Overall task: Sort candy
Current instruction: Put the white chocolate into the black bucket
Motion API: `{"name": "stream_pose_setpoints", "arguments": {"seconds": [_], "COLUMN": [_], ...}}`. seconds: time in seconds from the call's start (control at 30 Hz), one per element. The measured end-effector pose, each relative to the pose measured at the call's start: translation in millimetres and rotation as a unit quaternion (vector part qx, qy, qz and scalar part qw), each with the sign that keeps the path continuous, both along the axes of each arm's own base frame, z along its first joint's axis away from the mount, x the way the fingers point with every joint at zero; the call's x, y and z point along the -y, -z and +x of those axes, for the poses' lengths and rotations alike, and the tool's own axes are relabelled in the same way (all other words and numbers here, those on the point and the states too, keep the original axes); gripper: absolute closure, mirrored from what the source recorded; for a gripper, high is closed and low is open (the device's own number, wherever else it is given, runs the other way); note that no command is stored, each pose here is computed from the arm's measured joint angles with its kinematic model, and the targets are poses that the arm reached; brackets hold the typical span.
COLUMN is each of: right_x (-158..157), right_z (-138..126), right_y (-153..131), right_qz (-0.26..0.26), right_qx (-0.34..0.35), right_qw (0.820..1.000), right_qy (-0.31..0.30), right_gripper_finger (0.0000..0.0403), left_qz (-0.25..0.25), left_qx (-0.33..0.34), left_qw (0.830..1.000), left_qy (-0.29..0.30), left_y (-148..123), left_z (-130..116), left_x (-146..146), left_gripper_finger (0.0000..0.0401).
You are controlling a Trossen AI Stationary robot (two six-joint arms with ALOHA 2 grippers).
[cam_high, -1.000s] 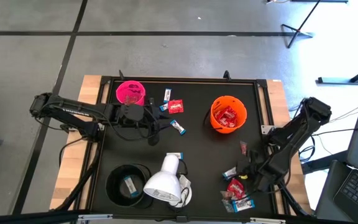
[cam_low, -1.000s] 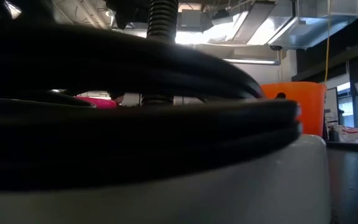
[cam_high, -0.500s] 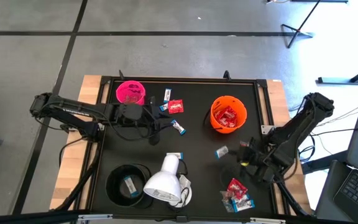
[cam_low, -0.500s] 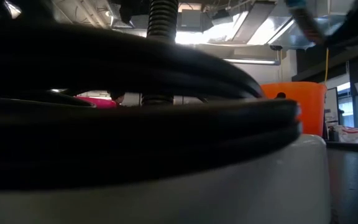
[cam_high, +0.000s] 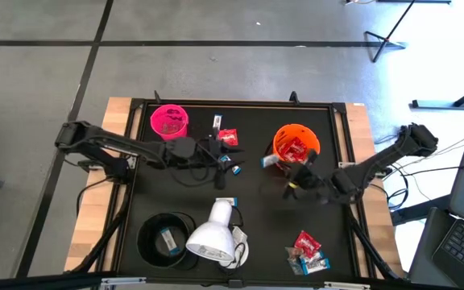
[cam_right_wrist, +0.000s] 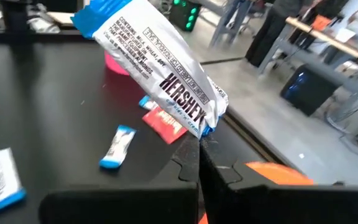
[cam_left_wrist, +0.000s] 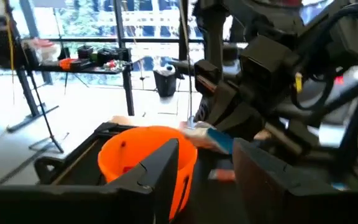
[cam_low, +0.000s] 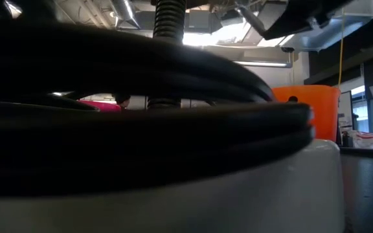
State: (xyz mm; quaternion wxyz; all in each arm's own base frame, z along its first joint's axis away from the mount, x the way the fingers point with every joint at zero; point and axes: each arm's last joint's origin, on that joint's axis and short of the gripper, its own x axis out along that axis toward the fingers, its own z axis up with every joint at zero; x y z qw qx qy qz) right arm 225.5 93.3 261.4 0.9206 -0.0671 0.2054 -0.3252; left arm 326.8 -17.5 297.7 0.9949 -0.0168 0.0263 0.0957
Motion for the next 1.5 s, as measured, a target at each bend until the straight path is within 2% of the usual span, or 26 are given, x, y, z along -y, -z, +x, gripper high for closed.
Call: {"name": "stream_pose_setpoints", "arguments": {"seconds": [0.27, 0.47, 0.9, 1.13, 1.5], "right_x": [19.0, 26.2, 27.1, 28.9, 29.3], "right_z": [13.8, 17.5, 38.8, 40.0, 49.7], "right_y": [-6.5, -7.5, 8.6, 7.8, -3.4], "right_qz": [-0.019, -0.011, -0.028, -0.045, -0.071], "right_qx": [0.006, 0.012, -0.011, -0.012, -0.026], "right_qw": [1.000, 0.999, 0.999, 0.998, 0.997], "right_qy": [0.022, 0.031, 0.024, 0.035, 0.034], "right_gripper_finger": [0.0403, 0.0403, 0.0403, 0.0403, 0.0403], "left_qz": [-0.124, -0.164, -0.178, -0.201, -0.212], "left_qx": [0.024, 0.065, 0.058, 0.044, 0.031], "left_qw": [0.992, 0.984, 0.981, 0.976, 0.974], "left_qy": [-0.019, -0.022, -0.051, -0.073, -0.071], "left_y": [9.0, 2.6, 5.8, 10.4, 13.3], "left_z": [8.3, 8.4, 8.0, 7.5, 7.2], "left_x": [-7.1, -10.8, -12.2, -13.1, -10.5], "left_gripper_finger": [0.0257, 0.0257, 0.0257, 0.0257, 0.0257]}}
